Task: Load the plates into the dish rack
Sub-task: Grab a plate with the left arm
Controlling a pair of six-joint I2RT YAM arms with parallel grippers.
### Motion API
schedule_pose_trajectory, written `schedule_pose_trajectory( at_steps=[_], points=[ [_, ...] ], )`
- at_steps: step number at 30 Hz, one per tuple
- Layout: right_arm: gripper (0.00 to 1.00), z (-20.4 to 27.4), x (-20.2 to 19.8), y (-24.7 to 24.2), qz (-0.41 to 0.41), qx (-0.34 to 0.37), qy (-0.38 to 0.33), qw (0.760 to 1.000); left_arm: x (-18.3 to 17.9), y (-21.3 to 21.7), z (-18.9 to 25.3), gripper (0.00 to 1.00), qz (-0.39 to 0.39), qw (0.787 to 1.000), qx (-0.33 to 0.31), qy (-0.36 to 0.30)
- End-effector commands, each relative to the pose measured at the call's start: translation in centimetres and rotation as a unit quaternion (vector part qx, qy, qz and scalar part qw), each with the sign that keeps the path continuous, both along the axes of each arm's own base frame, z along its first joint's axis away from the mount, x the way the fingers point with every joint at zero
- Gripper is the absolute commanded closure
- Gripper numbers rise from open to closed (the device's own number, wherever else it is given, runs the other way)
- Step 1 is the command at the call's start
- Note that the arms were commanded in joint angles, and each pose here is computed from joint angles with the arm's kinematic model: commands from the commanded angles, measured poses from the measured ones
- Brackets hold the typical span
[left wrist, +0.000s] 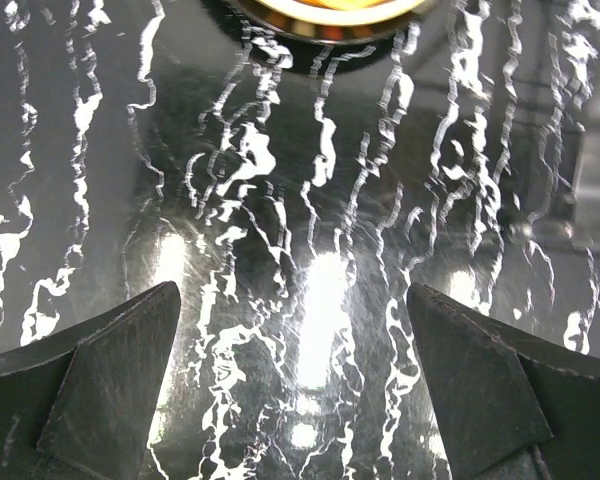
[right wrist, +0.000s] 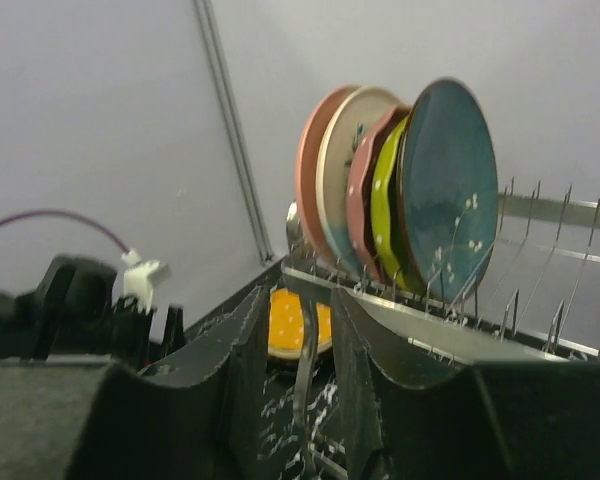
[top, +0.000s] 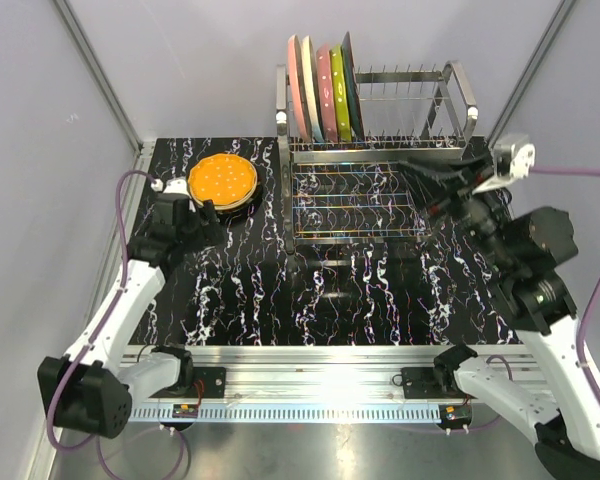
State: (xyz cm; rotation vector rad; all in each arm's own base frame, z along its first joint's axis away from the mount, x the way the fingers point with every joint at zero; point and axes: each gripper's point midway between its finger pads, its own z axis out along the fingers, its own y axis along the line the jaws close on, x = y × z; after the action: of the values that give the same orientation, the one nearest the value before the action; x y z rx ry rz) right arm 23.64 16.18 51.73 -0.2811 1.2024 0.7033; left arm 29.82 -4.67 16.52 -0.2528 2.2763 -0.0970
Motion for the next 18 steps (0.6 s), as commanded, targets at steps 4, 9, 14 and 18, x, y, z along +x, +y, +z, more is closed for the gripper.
schedule_pose_trajectory(
  at_steps=[4,9,14,18],
  points=[
    [0.68,-8.8,-2.9,1.6,0.079,-0.047,0.062,0.994,4.1,0.7,3.2,0.01,0.035,0.996,-0.074,-0.028],
    [0.75,-13.1,-5.4,1.1,0.102,-0.039,0.088,0.99,7.6,2.1,3.9,0.09,0.07,0.993,-0.085,-0.034],
    [0.79,-18.3,-6.1,0.7,0.101,-0.041,0.14,0.984,11.5,3.5,0.6,0.18,0.1,0.991,-0.087,-0.003],
    [0.79,-20.3,-6.4,0.9,0.109,-0.042,0.174,0.978,14.5,3.5,-1.7,0.24,0.105,0.99,-0.09,0.02]
  ],
)
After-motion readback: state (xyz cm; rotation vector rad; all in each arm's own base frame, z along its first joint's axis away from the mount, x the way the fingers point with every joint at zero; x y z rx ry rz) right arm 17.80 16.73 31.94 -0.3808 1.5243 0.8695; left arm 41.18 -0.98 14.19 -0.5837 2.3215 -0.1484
